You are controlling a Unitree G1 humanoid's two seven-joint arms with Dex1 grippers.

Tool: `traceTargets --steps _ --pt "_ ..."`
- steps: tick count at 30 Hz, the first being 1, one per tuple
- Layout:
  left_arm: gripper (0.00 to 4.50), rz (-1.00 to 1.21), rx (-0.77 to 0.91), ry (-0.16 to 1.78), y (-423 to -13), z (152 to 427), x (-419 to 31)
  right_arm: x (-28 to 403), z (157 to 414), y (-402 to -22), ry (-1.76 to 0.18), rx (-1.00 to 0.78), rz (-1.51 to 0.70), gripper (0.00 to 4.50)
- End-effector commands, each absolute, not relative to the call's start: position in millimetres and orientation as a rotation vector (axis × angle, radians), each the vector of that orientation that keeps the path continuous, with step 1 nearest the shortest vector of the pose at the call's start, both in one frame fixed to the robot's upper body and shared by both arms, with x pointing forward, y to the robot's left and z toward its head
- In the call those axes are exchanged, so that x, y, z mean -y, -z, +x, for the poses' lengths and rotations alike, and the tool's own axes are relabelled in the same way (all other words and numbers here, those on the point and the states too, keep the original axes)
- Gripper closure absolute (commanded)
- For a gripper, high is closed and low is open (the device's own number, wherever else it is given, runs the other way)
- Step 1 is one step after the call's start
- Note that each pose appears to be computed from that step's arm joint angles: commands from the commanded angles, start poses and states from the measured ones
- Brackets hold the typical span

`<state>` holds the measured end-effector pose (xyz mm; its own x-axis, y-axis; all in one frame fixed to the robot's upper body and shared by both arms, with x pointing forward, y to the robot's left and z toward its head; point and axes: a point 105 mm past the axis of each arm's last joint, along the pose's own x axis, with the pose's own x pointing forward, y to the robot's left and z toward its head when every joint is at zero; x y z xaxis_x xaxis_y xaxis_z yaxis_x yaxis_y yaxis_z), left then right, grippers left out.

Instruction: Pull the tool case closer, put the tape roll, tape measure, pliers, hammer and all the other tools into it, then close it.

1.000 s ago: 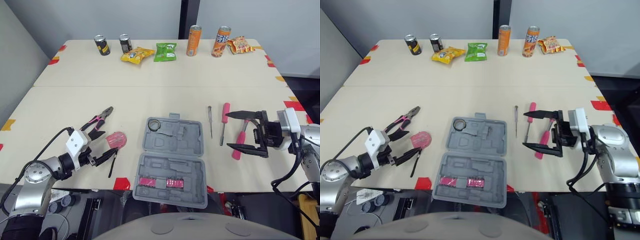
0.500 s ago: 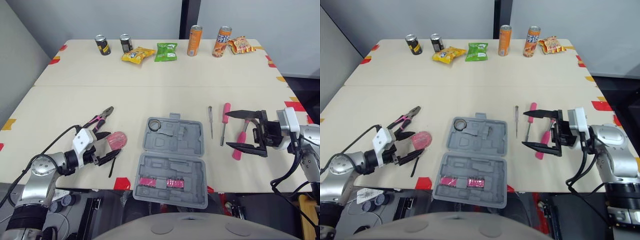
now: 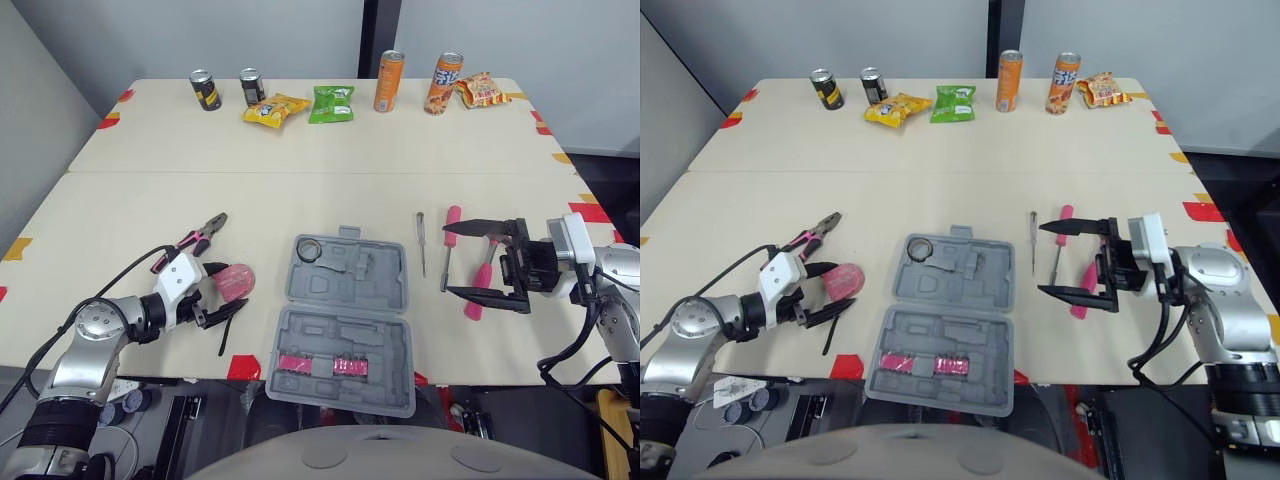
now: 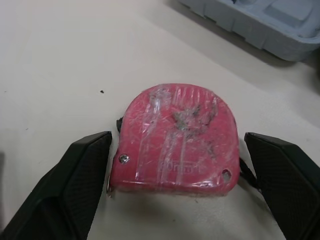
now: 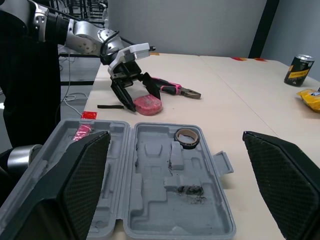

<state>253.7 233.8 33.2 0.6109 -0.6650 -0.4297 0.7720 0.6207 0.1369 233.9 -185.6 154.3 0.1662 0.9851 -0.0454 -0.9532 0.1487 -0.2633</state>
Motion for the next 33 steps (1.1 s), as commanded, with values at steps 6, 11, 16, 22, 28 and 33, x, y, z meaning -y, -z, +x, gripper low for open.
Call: traceTargets --steps 6,11,16,22,28,33 --pt "1.48 0.336 -0.296 0.862 -57.1 255.0 -224.5 184.0 230.8 -163.6 -1.414 0.188 -0.267 0.0" --pt "1.48 0.382 -0.195 0.943 -95.4 260.0 -206.0 182.6 233.8 -161.3 -1.387 0.141 -0.221 0.0" --pt "1.48 0.455 -0.088 1.061 -137.7 270.0 -180.9 178.0 250.8 -158.4 -1.254 -0.002 -0.094 0.0" --pt "1.48 0.527 -0.009 1.233 -156.6 280.0 -146.4 155.7 261.6 -162.3 -1.193 -0.096 0.041 0.0" --pt "1.48 0.582 0.104 1.376 -163.7 292.3 -102.6 126.3 264.7 -154.9 -1.144 -0.271 0.209 0.0" --pt "1.48 0.605 0.166 1.435 -160.8 300.6 -80.1 114.3 271.0 -154.3 -1.101 -0.397 0.394 0.0"
